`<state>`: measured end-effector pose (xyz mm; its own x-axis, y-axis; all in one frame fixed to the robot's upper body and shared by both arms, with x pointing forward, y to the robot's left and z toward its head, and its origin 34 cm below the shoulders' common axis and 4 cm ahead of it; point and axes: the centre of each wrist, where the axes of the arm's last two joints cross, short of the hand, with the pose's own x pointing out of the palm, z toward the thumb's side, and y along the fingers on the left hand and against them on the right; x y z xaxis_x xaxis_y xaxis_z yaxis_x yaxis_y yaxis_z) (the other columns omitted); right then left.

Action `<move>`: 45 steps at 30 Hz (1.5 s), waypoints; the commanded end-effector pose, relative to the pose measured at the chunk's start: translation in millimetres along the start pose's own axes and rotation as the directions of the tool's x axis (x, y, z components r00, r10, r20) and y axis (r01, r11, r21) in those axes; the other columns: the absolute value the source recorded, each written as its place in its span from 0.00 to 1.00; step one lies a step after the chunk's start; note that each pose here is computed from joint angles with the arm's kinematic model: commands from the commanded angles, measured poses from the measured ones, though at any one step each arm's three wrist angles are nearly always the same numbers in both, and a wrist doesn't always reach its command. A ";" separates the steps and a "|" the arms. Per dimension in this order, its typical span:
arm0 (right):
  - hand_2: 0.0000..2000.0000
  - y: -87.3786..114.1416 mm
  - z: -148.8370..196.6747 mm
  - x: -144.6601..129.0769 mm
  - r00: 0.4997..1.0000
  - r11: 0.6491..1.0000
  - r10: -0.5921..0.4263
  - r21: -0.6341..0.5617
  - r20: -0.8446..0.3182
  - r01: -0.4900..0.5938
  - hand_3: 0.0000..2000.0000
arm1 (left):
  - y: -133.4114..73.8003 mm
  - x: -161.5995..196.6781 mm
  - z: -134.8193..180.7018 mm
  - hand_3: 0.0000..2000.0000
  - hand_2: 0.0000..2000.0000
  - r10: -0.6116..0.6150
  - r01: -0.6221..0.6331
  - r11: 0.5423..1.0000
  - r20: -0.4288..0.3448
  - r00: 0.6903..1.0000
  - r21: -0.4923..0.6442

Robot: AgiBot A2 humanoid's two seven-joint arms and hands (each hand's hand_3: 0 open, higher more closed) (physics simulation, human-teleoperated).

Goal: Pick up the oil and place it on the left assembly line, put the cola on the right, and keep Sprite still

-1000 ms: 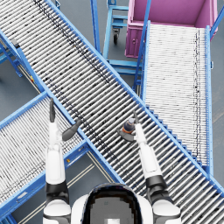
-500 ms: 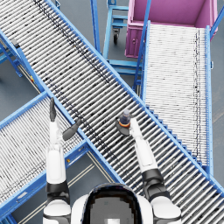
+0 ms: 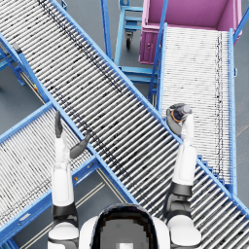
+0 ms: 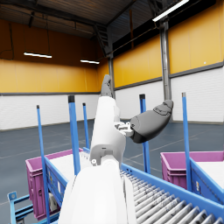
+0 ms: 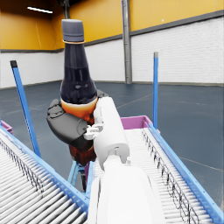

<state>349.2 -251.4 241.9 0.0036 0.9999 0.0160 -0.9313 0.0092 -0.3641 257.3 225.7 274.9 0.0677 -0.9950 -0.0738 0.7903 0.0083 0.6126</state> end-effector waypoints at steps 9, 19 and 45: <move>0.00 -71.6 -8.1 -83.4 0.928 0.919 -0.356 0.224 0.110 0.326 0.18 | 4.2 3.8 7.3 0.00 0.00 -0.010 0.010 0.999 0.007 1.000 0.033; 0.00 -69.6 102.1 -66.9 0.950 0.926 -0.312 -0.221 0.008 0.306 0.00 | 3.6 4.9 6.6 0.00 0.00 -0.010 0.009 1.000 0.013 1.000 0.030; 0.00 37.9 64.7 28.6 0.985 0.961 -0.006 -0.273 -0.170 -0.041 0.00 | 33.0 1.9 15.8 0.00 0.00 0.017 -0.020 0.996 0.033 0.999 0.088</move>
<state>290.0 -222.7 287.1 0.0603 0.9886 -0.1381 -0.8008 -0.0347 -0.5979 273.7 221.9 305.2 0.0531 -0.9980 -0.0352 0.7391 0.0156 0.6735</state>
